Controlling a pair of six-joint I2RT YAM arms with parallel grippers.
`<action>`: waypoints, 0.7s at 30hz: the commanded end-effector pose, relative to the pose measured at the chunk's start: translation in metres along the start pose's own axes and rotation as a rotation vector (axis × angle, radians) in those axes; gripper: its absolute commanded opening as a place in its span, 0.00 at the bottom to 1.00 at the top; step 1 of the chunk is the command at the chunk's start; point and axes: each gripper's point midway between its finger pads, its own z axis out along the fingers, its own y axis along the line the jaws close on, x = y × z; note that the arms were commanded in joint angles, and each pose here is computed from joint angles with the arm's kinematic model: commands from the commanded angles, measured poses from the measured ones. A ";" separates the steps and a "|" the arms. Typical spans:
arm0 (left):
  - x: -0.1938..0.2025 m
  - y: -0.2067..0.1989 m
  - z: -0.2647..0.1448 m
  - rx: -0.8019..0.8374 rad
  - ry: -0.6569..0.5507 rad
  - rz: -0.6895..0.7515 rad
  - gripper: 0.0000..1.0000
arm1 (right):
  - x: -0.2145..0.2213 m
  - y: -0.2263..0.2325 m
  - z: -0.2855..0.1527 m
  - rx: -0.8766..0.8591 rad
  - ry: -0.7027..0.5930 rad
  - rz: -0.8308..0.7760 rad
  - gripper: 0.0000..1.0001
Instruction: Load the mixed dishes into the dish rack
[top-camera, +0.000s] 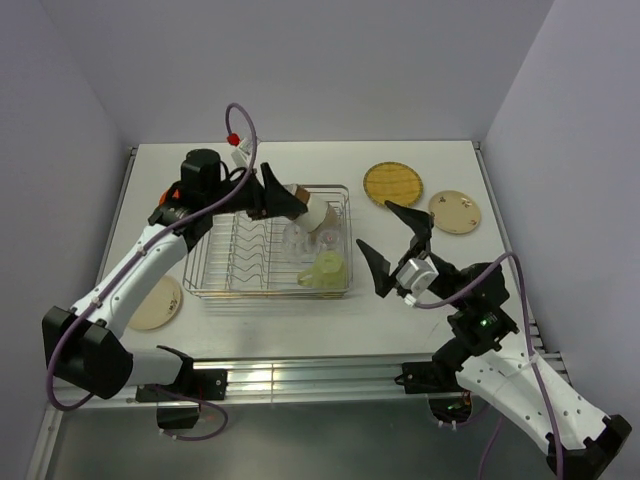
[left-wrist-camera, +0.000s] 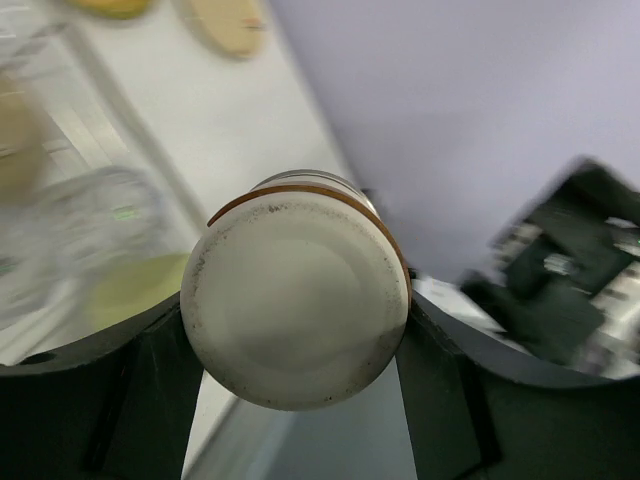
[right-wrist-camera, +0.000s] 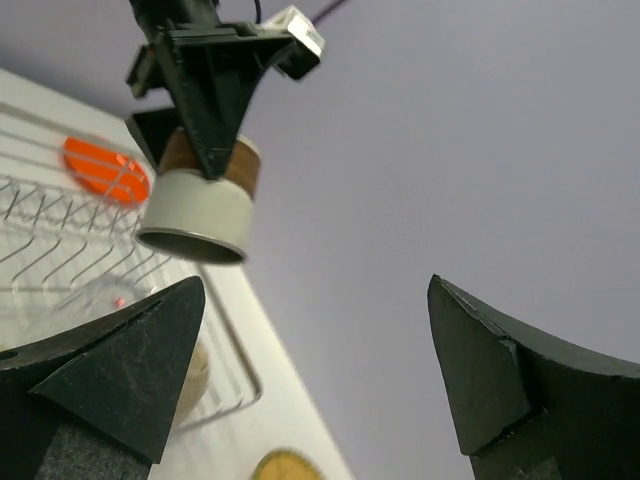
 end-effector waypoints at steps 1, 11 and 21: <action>0.027 0.078 -0.030 -0.416 0.061 0.108 0.06 | 0.031 0.007 -0.012 0.021 0.165 0.127 1.00; 0.067 0.135 -0.044 -0.640 0.135 0.181 0.07 | 0.062 0.020 -0.035 0.027 0.294 0.269 1.00; 0.089 0.156 -0.027 -0.689 0.203 0.245 0.07 | 0.066 0.015 -0.036 0.049 0.308 0.295 1.00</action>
